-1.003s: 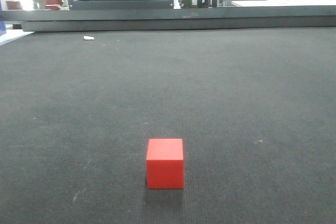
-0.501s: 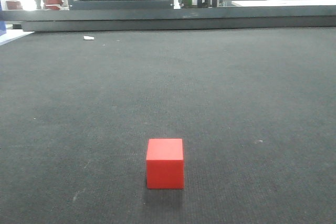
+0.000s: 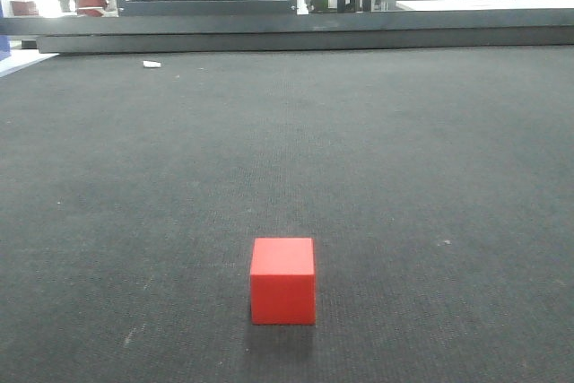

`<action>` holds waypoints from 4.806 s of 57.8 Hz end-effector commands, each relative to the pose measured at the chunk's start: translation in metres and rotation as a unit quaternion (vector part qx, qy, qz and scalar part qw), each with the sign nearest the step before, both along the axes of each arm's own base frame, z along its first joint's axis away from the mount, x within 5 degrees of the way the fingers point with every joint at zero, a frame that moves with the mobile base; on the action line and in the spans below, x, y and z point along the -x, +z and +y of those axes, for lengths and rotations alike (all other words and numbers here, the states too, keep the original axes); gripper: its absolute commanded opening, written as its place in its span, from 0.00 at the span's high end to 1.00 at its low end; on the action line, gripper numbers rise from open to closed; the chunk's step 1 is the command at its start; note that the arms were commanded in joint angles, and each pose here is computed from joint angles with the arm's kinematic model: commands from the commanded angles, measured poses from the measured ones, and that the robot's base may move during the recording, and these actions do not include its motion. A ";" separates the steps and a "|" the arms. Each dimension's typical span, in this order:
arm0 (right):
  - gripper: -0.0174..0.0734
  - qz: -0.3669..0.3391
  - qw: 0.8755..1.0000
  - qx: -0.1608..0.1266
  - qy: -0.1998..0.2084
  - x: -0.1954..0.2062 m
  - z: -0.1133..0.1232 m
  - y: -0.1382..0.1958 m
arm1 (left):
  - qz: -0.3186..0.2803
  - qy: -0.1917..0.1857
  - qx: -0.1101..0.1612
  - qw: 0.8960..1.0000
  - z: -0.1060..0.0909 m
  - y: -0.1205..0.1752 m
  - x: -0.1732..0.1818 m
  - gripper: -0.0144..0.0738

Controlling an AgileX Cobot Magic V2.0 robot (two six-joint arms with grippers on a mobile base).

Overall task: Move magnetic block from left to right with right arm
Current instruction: 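Lower the right gripper toward the red cube on the table, then position the open right gripper around the red cube, then close the right gripper on the red cube and lift it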

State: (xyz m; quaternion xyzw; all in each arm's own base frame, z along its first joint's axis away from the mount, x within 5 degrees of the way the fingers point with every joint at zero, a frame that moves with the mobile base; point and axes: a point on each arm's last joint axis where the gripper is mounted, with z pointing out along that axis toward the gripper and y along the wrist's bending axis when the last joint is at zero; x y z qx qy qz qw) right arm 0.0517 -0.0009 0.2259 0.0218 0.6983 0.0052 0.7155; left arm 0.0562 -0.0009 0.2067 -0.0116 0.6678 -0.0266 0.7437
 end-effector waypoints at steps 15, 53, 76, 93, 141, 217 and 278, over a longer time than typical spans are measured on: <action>0.76 0.077 0.997 -0.011 0.001 -0.027 -0.001 0.051 | -0.045 0.004 0.004 0.999 0.001 0.006 0.002 0.98; 0.66 0.369 0.921 -0.088 0.086 -0.117 0.060 0.054 | -0.045 0.004 0.004 0.999 0.001 0.006 0.002 0.98; 0.15 0.565 0.819 -0.102 0.022 -0.145 0.131 0.072 | -0.045 0.004 0.004 0.999 0.001 0.006 0.002 0.98; 0.15 0.622 0.777 -0.085 0.036 -0.165 0.200 0.065 | -0.045 0.004 0.004 0.999 0.001 0.006 0.002 0.98; 0.15 0.646 0.756 -0.076 0.079 -0.173 0.279 0.026 | -0.045 0.004 0.004 0.999 0.001 0.006 0.002 0.98; 0.48 0.588 0.797 -0.085 0.109 -0.158 0.220 0.040 | -0.045 0.004 0.004 0.999 0.001 0.006 0.002 0.98; 0.48 0.103 0.995 -0.012 0.005 -0.033 0.000 0.067 | -0.045 0.004 0.004 0.999 0.001 0.006 0.002 0.98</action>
